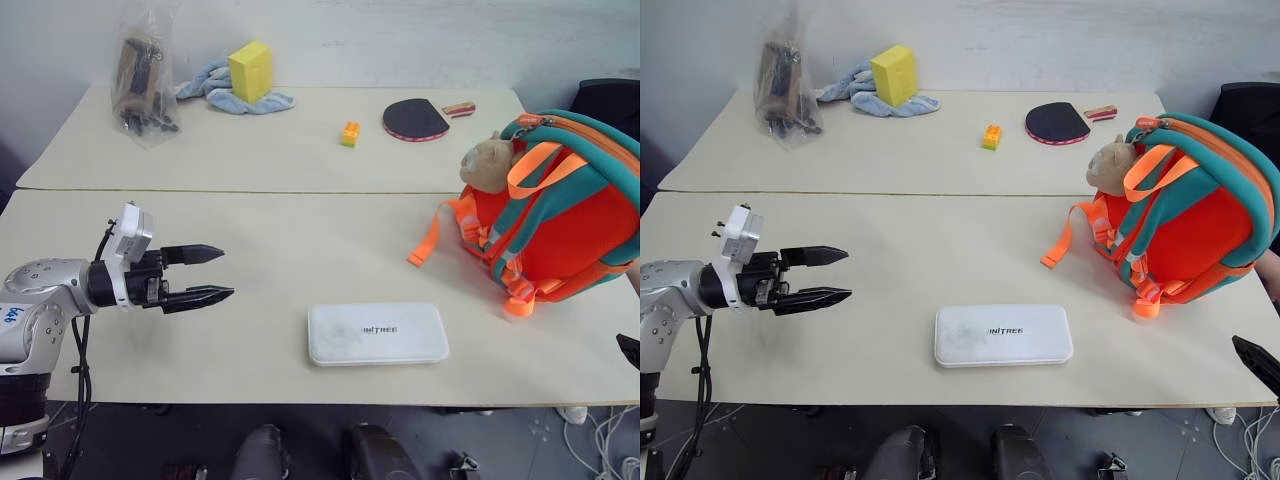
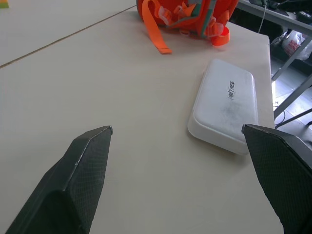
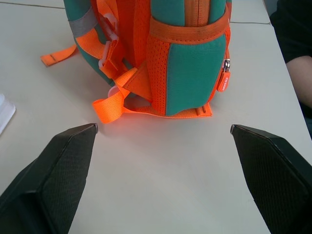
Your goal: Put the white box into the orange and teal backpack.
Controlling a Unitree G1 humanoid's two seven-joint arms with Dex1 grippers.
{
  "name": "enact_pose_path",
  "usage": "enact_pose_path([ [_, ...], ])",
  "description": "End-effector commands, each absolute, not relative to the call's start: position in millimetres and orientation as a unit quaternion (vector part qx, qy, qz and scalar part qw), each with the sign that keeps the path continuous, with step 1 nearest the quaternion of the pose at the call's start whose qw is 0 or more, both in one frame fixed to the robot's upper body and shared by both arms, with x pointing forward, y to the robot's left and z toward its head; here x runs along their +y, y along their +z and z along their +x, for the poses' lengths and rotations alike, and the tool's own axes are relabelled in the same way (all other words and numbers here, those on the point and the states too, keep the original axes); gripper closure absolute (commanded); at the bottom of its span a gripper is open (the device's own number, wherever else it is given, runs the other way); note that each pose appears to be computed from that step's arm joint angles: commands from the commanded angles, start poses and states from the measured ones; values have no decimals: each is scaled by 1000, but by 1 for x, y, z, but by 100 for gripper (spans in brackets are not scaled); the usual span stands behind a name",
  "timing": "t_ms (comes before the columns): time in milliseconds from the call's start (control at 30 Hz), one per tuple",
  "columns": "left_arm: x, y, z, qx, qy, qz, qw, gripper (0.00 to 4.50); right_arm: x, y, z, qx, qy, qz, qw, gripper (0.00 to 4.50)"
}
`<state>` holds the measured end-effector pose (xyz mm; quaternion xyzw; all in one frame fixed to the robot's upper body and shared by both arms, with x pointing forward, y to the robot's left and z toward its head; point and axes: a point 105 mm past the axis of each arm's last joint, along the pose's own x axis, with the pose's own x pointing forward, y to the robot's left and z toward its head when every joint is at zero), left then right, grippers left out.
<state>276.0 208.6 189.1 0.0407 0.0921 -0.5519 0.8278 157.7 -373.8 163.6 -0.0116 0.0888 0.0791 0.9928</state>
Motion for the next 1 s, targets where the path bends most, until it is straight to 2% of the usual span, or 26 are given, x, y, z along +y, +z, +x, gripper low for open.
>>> enact_pose_path([
  [33, 205, 195, 275, 88, -554, 73, 825, 2, -375, 170, 157, 84, 74, -26, 993, 3],
  [333, 203, 182, 275, 112, -554, 88, 820, 2, -367, 173, 160, 90, 87, -38, 991, 3],
  [533, 185, 168, 262, 134, -608, 129, 772, 2, -322, 177, 166, 116, 196, -70, 971, 3],
  [633, 177, 157, 257, 145, -629, 152, 748, 57, -289, 171, 171, 131, 271, -77, 951, 59],
  [767, 166, 139, 258, 151, -654, 182, 719, 180, -248, 151, 181, 164, 365, -110, 910, 192],
  [1000, 144, 122, 257, 142, -692, 173, 687, 398, -224, 121, 207, 182, 415, -144, 879, 431],
])
